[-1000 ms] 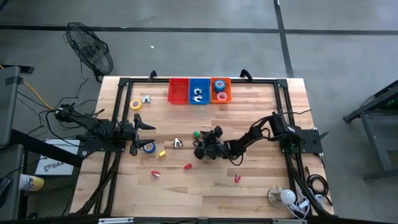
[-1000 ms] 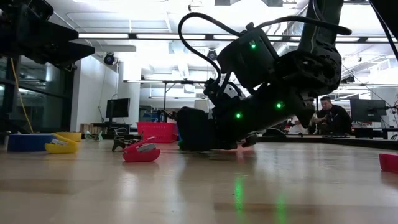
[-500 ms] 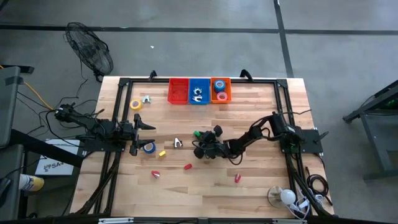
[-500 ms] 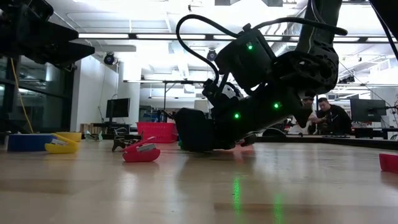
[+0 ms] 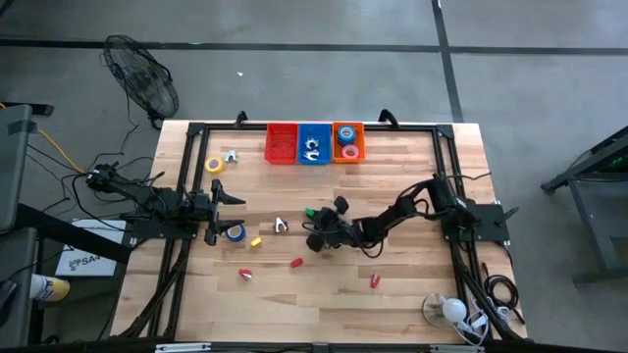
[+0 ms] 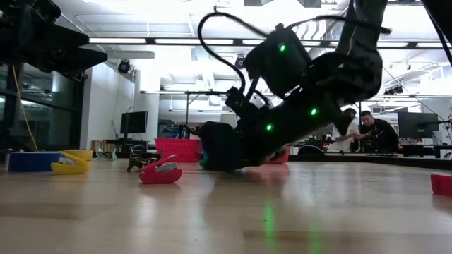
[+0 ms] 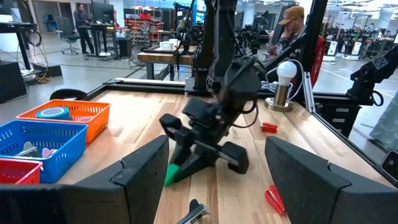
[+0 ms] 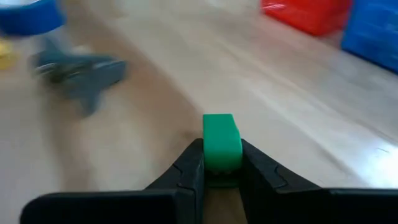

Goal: Pick and place Stapler, Stapler remover, tape
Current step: Put the green stapler into the red bin

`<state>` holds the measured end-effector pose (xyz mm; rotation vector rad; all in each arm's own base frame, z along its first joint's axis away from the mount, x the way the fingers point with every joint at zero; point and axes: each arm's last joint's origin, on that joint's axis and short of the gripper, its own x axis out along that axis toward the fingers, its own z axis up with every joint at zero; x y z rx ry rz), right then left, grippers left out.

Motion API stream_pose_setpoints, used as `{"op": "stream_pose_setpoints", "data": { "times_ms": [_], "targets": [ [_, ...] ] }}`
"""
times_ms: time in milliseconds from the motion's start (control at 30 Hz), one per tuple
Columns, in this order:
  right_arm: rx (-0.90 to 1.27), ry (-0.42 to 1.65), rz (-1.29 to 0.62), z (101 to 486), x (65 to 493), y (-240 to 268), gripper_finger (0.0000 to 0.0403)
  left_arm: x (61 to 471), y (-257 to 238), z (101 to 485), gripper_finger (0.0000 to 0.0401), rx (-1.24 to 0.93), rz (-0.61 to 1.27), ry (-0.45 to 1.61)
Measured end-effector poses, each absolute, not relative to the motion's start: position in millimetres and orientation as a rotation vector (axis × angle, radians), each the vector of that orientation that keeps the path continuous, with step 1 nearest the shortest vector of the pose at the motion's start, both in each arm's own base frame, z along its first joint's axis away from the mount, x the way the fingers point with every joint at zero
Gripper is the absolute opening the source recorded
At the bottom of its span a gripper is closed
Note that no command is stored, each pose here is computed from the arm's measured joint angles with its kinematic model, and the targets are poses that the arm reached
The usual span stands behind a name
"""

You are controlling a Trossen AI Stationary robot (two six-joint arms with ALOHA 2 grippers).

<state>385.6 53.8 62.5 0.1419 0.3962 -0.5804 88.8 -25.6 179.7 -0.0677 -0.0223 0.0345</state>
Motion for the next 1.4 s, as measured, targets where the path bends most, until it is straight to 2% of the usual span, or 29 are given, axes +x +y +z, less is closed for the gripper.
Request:
{"op": "stream_pose_setpoints", "data": {
  "times_ms": [400, 700, 967, 1400],
  "targets": [
    [0.050, 0.416, -0.333, 107.3, 387.4, 59.7, 0.0060, 88.8, -25.7, 179.6, 0.0262, -0.068, 0.034, -0.022],
    [0.109, 0.363, -0.185, 140.3, 387.7, 53.9, 0.0060, 88.8, -25.7, 179.7, 0.0262, -0.068, 0.034, -0.022],
    [0.197, 0.341, -0.149, 148.1, 388.3, 48.2, 0.0060, 88.9, -25.6, 180.1, 0.0262, -0.072, 0.040, -0.030],
    [0.223, 0.309, -0.143, 151.1, 390.8, 38.3, 0.0060, 88.9, -25.9, 180.6, 0.0262, -0.074, 0.026, -0.035]
  ]
}}
